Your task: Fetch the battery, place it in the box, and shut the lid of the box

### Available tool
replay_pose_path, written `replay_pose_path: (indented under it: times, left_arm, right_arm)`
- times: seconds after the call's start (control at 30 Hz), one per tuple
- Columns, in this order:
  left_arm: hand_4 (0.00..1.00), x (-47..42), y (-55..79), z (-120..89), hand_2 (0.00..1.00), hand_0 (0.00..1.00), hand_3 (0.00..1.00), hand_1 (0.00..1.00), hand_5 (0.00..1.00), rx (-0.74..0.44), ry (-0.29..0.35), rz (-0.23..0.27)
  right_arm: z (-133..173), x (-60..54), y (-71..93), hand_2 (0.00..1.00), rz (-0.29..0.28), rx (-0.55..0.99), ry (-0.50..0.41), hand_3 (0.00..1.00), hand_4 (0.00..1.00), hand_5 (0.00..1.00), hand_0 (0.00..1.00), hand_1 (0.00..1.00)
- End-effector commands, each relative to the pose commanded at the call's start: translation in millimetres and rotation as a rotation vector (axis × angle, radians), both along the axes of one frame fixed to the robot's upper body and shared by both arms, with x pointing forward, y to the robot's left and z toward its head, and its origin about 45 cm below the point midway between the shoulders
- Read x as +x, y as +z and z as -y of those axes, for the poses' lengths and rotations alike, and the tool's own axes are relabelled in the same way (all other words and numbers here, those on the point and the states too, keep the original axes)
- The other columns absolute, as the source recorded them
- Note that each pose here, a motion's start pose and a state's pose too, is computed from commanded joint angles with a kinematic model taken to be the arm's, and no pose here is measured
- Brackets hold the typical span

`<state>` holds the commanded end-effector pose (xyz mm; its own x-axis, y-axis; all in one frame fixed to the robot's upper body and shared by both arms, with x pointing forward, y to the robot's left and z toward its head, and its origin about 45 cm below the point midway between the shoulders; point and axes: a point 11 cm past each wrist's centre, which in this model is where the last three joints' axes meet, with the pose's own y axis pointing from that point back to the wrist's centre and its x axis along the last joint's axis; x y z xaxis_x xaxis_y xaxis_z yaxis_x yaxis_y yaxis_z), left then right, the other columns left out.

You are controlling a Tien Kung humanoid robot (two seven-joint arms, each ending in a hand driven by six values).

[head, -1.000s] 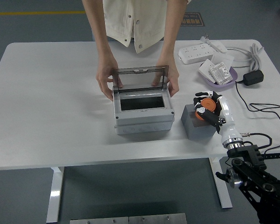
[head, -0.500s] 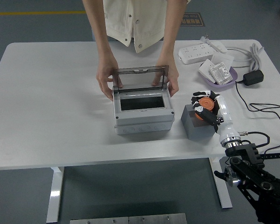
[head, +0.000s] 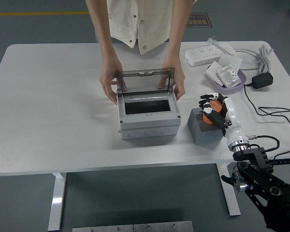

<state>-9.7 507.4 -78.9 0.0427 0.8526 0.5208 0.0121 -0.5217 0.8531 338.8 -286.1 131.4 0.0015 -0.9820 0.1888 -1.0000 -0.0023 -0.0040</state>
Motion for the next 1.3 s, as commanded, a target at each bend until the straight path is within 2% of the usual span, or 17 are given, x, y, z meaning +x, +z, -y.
replay_pose_path:
  times: [0.17,0.2,0.77,0.8,0.97,1.0,1.17,1.2,1.3]
  left_arm:
    - [0.476,0.1,-0.3,1,0.59,0.649,0.565,0.728,0.199,-0.002,0.0,0.0]
    - [0.475,0.1,-0.4,1,0.59,0.649,0.565,0.727,0.197,-0.002,0.0,0.0]
    - [0.474,0.1,0.0,0,0.589,0.649,0.564,0.727,0.199,0.0,-0.002,-0.004]
    - [0.473,-0.5,0.0,0,0.588,0.649,0.563,0.727,0.199,0.001,-0.002,-0.006]
    - [0.473,-2.1,0.1,0,0.588,0.649,0.563,0.727,0.199,0.002,-0.003,-0.011]
    - [0.472,-2.2,0.0,0,0.586,0.648,0.562,0.726,0.199,0.002,-0.003,-0.012]
    - [0.472,-3.0,-0.1,0,0.586,0.648,0.562,0.726,0.199,0.002,-0.005,-0.015]
    - [0.458,-3.0,0.0,0,0.582,0.648,0.556,0.726,0.198,0.002,-0.005,-0.016]
    - [0.458,-3.3,0.2,0,0.582,0.648,0.556,0.726,0.198,0.003,-0.007,-0.02]
  right_arm:
    - [0,0.1,-2.7,0.359,-0.014,-0.009,0.005,0.35,0.002,0.002,0.36,0.361]
    - [0,0.1,-3.5,0.336,-0.018,-0.01,0.007,0.312,0.002,0.002,0.342,0.337]
    - [-4,-1.0,-12.5,0.332,-0.064,-0.015,0.076,0.295,0.002,0.002,0.333,0.326]
    - [-4,-1.1,-12.6,0.488,-0.065,-0.016,0.078,0.485,0.417,0.058,0.479,0.466]
    - [-3,-1.7,-13.6,0.488,-0.068,-0.022,0.083,0.485,0.417,0.058,0.479,0.466]
    - [-3,-1.8,-13.7,0.548,-0.069,-0.022,0.083,0.581,0.694,0.074,0.465,0.53]
    - [-3,-2.2,-13.6,0.548,-0.068,-0.018,0.086,0.581,0.694,0.074,0.465,0.53]
    - [-3,-2.1,-13.4,0.562,-0.067,-0.018,0.087,0.615,0.901,0.223,0.5,0.549]
    - [-4,-2.0,-12.7,0.562,-0.064,-0.018,0.09,0.615,0.901,0.223,0.5,0.549]
